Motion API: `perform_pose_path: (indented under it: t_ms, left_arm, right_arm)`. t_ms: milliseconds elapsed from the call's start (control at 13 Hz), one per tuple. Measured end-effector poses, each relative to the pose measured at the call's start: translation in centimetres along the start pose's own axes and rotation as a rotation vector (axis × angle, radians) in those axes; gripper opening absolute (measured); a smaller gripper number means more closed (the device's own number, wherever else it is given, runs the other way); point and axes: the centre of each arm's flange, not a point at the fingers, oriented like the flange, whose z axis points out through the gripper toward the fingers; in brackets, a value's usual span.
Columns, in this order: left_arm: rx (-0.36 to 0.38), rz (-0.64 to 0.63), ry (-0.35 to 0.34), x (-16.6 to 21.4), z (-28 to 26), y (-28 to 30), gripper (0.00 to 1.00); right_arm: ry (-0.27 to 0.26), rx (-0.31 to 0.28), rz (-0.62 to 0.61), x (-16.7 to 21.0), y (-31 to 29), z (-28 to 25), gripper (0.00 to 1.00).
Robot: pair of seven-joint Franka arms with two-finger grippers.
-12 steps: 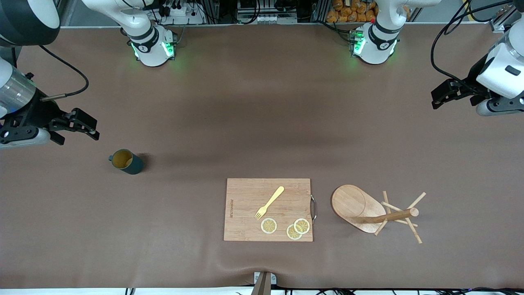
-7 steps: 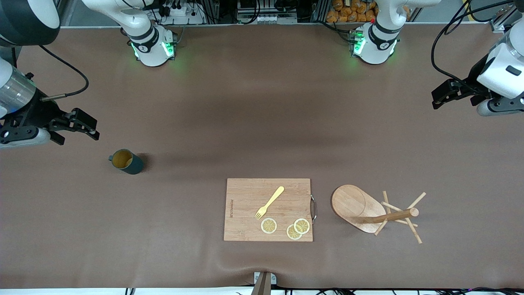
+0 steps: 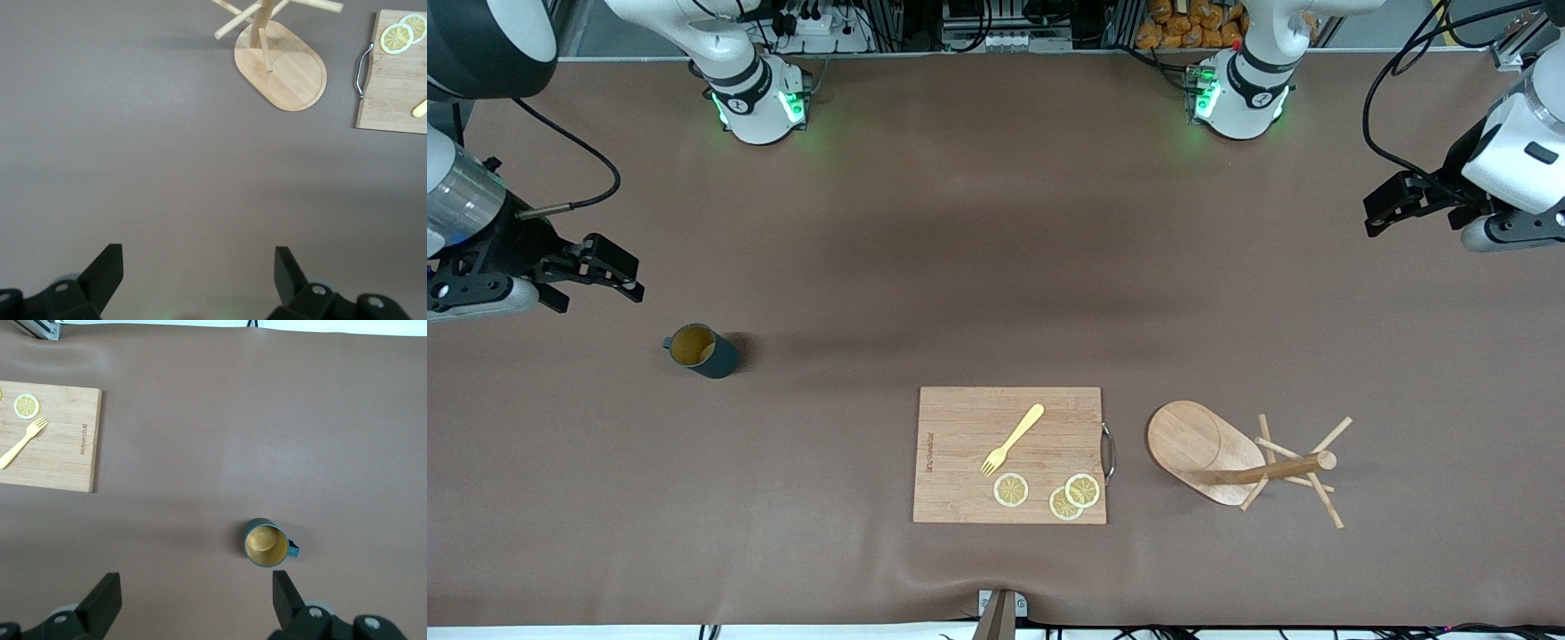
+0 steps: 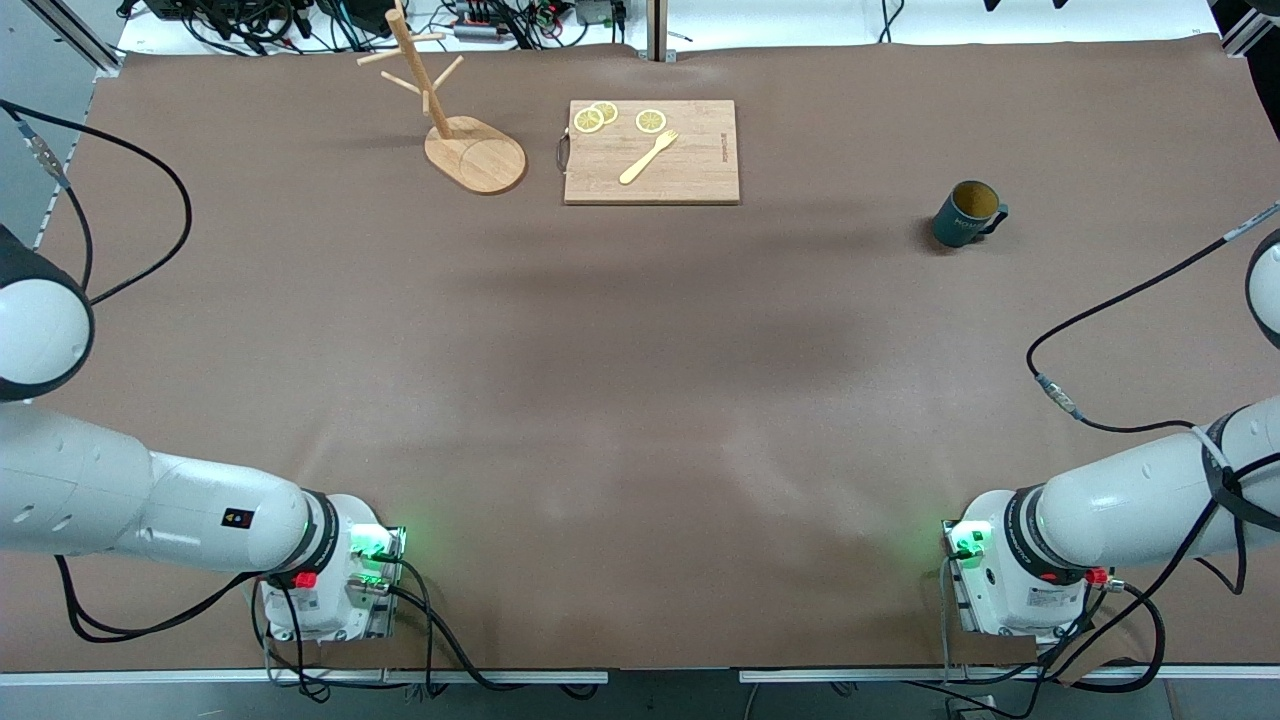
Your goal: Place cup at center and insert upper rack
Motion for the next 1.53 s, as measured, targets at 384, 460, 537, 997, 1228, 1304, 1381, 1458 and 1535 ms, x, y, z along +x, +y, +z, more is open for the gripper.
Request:
perform_pose_path:
  t_ms: [384, 460, 537, 997, 1228, 1304, 1381, 1458, 1535]
  left_arm:
    - [0.0, 0.0, 0.0, 0.0, 0.0, 0.0, 1.0]
    - [0.0, 0.0, 0.0, 0.0, 0.0, 0.0, 1.0]
    - [0.0, 0.0, 0.0, 0.0, 0.0, 0.0, 1.0]
    - [0.0, 0.0, 0.0, 0.0, 0.0, 0.0, 1.0]
    - [0.0, 0.0, 0.0, 0.0, 0.0, 0.0, 1.0]
    - [0.0, 0.001, 0.0, 0.0, 0.0, 0.0, 1.0]
    - [0.0, 0.001, 0.0, 0.0, 0.0, 0.0, 1.0]
    - [0.0, 0.001, 0.0, 0.0, 0.0, 0.0, 1.0]
    - [0.0, 0.001, 0.0, 0.0, 0.0, 0.0, 1.0]
  right_arm:
    - [0.0, 0.001, -0.006, 0.0, -0.4, 0.0, 1.0]
    - [0.0, 0.001, -0.008, 0.0, -0.4, 0.0, 1.0]
    - [0.002, 0.002, -0.009, 0.0, -0.5, 0.0, 1.0]
    - [-0.009, 0.003, -0.021, 0.1, -1.2, 0.5, 1.0]
    - [-0.073, -0.017, -0.054, 0.6, -2.8, 3.9, 1.0]
    - [-0.099, -0.024, -0.052, 0.7, -2.5, 5.1, 1.0]
    - [-0.129, -0.032, -0.045, 0.8, -2.0, 6.4, 1.0]
    - [-0.159, -0.039, -0.033, 0.9, -1.2, 7.5, 1.0]
    - [-0.193, -0.042, -0.017, 0.8, -0.1, 8.5, 1.0]
